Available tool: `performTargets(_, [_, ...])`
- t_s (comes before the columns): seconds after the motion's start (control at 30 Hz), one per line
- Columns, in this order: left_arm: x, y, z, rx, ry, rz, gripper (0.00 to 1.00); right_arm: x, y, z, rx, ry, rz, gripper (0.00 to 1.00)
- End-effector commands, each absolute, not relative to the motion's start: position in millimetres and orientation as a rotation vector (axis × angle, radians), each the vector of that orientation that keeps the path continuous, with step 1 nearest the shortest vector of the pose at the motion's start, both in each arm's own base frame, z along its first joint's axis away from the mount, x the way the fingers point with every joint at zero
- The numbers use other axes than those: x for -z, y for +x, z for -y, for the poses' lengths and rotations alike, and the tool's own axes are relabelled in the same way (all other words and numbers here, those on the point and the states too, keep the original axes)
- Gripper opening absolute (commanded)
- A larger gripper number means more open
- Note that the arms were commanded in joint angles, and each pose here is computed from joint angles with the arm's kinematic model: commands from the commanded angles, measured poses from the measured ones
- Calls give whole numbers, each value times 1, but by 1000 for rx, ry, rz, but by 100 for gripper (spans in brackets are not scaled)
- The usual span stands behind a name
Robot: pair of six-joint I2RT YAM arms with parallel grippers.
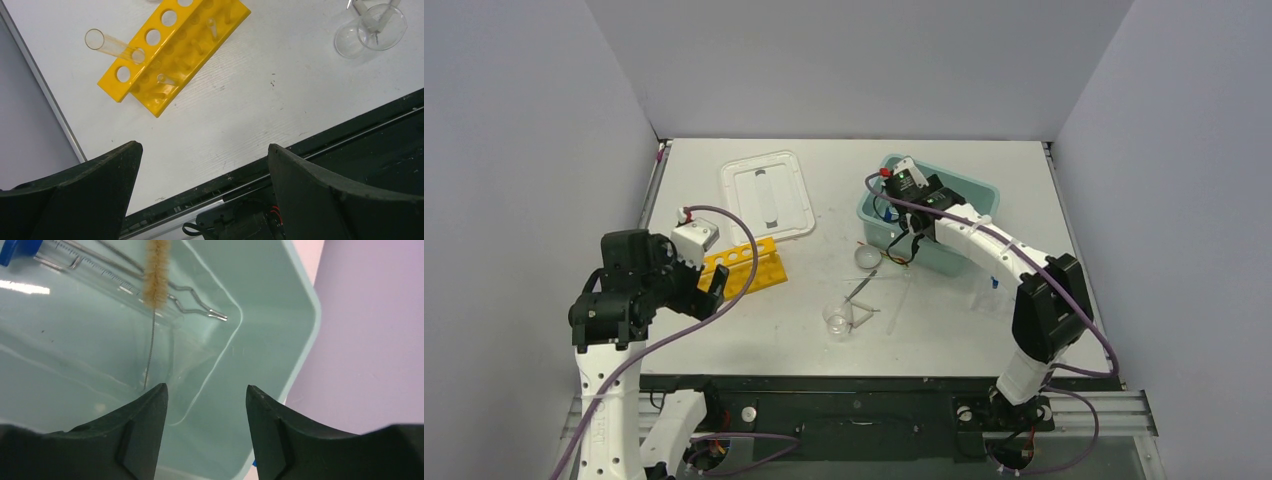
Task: Organize the chemistry lab equipment
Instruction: Place the chemistry item in the storage box.
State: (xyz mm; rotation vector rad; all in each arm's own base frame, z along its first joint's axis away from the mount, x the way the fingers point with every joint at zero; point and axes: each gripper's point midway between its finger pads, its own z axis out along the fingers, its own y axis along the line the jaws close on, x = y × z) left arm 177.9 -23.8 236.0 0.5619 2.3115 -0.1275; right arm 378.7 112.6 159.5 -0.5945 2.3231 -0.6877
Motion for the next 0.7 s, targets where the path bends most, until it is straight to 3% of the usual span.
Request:
performTargets(0.0, [-239, 179, 22, 110, 549, -2289, 96, -211, 391, -108, 633, -331, -2189, 57])
performTargets(0.3, [-242, 178, 26, 132, 560, -2276, 97, -231, 326, -148, 161, -80, -2111, 63])
performTargets(0.4, [-243, 177, 28, 148, 564, -2273, 97, -226, 304, -180, -168, 8, -2113, 72])
performTargets(0.5, [-244, 177, 29, 155, 561, -2266, 97, -198, 288, -202, -546, 189, -2167, 88])
performTargets(0.6, [-246, 177, 28, 144, 548, -2259, 97, -210, 305, -204, -932, 364, -2000, 91])
performTargets(0.67, [-250, 178, 26, 126, 531, -2249, 97, -195, 299, -208, -984, 403, -2045, 92])
